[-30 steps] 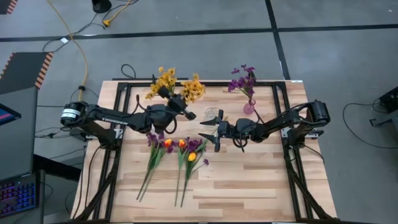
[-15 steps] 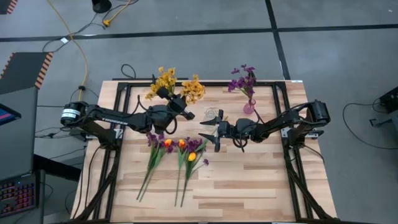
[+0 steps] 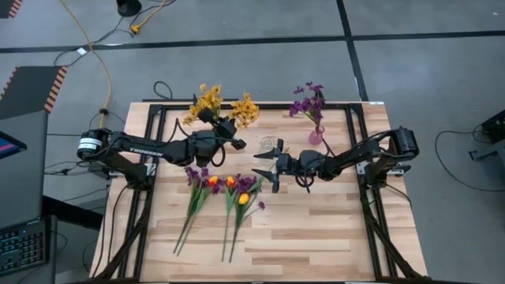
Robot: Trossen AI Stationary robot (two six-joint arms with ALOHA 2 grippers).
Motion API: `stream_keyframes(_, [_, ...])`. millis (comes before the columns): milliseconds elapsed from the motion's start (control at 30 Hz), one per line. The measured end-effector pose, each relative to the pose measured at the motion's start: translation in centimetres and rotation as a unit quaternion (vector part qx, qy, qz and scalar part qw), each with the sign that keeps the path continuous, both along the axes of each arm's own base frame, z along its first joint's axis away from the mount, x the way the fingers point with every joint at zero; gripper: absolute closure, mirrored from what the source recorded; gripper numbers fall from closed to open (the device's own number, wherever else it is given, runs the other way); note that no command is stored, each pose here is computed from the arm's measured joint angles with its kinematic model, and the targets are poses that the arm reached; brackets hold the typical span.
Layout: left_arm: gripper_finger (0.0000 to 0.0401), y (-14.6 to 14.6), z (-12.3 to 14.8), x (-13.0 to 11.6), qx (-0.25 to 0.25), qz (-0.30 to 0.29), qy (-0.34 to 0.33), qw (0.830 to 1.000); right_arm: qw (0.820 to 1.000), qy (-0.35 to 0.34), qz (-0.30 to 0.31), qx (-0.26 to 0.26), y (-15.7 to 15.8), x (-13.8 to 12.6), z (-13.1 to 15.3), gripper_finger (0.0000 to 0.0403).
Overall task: Sort flowers into vase by color
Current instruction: Put the yellow flowers into the yellow vase
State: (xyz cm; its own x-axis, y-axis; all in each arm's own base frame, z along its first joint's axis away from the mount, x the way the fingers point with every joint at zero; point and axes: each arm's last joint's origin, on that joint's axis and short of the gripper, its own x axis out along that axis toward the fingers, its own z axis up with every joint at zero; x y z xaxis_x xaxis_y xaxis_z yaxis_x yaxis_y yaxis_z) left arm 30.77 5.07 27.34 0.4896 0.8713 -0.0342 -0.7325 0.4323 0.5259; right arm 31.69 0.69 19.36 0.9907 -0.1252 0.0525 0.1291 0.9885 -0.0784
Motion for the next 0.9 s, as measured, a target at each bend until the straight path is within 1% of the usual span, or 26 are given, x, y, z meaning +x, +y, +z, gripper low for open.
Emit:
stream_keyframes(167, [0.0401,-0.01,0.04,0.04,0.001,-0.008,-0.001,1.000,1.000,0.000,0.000,0.000,0.00,0.00,0.01,0.0148])
stream_keyframes(333, [0.0401,-0.01,0.60,0.05,0.017,-0.009,-0.009,1.000,1.000,0.000,0.000,0.000,0.00,0.00,0.00,0.0148])
stream_keyframes(500, [0.0401,0.02,0.52,0.00,0.019,0.001,-0.001,1.000,1.000,0.000,0.000,0.000,0.00,0.00,0.00,0.0148])
stream_keyframes(700, [0.0401,0.25,0.40,-0.04,0.017,0.004,0.003,1.000,1.000,0.000,0.000,0.000,0.00,0.00,0.00,0.0148])
stream_keyframes(900, [0.0401,0.84,-0.17,-0.15,-0.004,0.011,0.006,1.000,1.000,0.000,0.000,0.000,0.00,0.01,0.01,0.0148])
